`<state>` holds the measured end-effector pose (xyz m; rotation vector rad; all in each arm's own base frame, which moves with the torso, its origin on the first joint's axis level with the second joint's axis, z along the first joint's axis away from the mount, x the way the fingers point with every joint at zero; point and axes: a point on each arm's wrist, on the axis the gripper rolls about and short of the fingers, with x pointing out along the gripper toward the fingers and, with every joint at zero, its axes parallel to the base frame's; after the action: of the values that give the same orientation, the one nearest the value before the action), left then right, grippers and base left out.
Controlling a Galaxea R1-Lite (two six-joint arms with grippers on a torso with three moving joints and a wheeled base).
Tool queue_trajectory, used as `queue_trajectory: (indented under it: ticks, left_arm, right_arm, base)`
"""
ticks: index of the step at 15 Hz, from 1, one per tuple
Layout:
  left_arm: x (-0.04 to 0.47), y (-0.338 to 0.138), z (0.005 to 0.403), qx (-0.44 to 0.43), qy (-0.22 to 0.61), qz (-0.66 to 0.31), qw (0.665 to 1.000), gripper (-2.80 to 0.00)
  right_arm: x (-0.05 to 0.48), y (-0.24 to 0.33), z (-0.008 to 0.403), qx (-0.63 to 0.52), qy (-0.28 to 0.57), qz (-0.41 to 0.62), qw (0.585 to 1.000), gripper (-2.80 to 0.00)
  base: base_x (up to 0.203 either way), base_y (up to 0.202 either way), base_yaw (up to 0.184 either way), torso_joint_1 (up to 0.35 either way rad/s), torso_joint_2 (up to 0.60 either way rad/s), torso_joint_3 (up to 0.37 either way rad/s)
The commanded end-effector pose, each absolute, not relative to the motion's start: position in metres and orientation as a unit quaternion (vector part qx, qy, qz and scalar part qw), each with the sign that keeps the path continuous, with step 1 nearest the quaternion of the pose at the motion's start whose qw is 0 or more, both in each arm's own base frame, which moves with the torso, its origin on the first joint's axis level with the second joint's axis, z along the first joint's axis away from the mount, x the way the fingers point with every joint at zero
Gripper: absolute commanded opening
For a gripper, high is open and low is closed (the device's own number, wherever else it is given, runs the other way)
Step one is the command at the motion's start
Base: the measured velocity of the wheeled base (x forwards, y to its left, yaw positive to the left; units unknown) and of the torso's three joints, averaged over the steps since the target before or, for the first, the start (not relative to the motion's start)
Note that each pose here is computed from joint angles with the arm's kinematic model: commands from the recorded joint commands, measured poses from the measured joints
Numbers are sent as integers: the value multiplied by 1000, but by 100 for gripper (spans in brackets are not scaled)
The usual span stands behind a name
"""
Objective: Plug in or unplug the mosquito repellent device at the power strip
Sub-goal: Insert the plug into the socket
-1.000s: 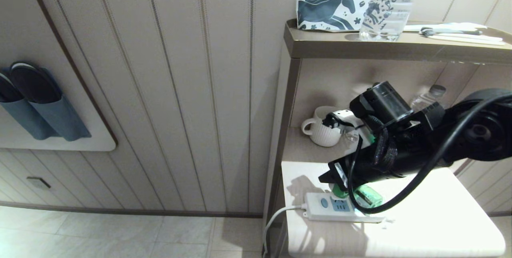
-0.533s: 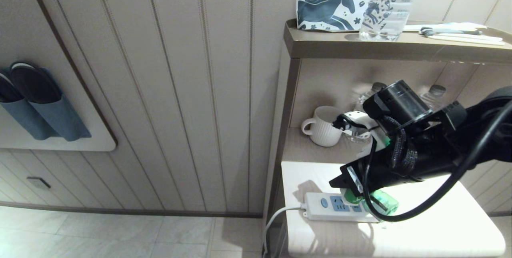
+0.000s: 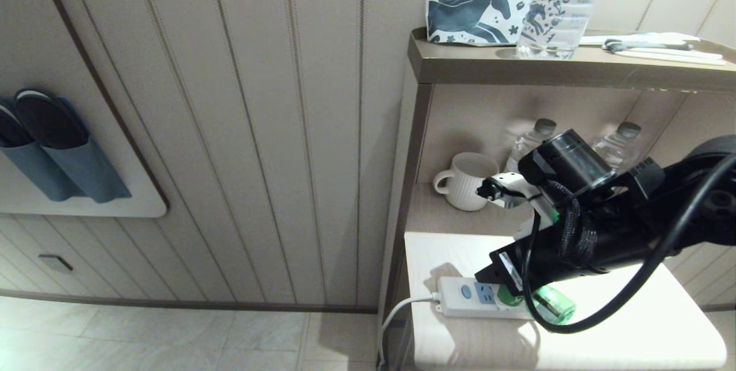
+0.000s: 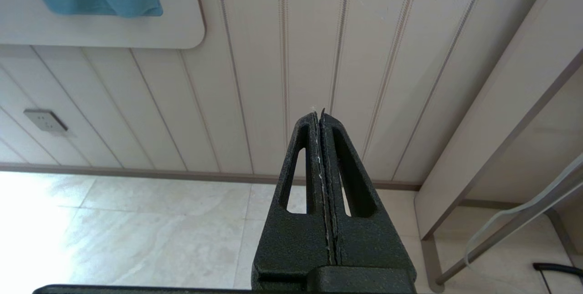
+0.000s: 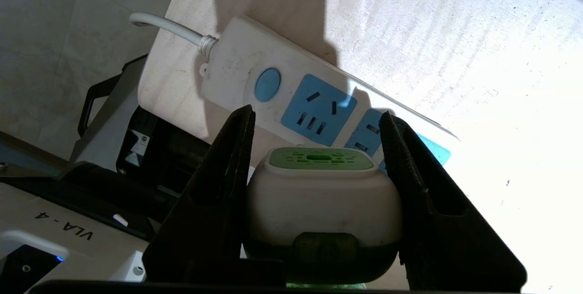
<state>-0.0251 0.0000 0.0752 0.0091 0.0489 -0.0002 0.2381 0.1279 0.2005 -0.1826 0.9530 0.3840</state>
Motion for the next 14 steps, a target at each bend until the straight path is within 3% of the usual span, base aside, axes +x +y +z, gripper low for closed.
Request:
queue_trajectory:
  ticks: [1,14]
  left_arm:
    - [-25,0,75,5,25,0,1000,-280]
    - [-25,0,75,5,25,0,1000,-280]
  right_arm:
    - [239,130,198,-89,459,184,864,-280]
    - [251,135,194,-90,463,181,863,-280]
  base:
    - [0,0,0,0,0,0]
    - [0,0,0,0,0,0]
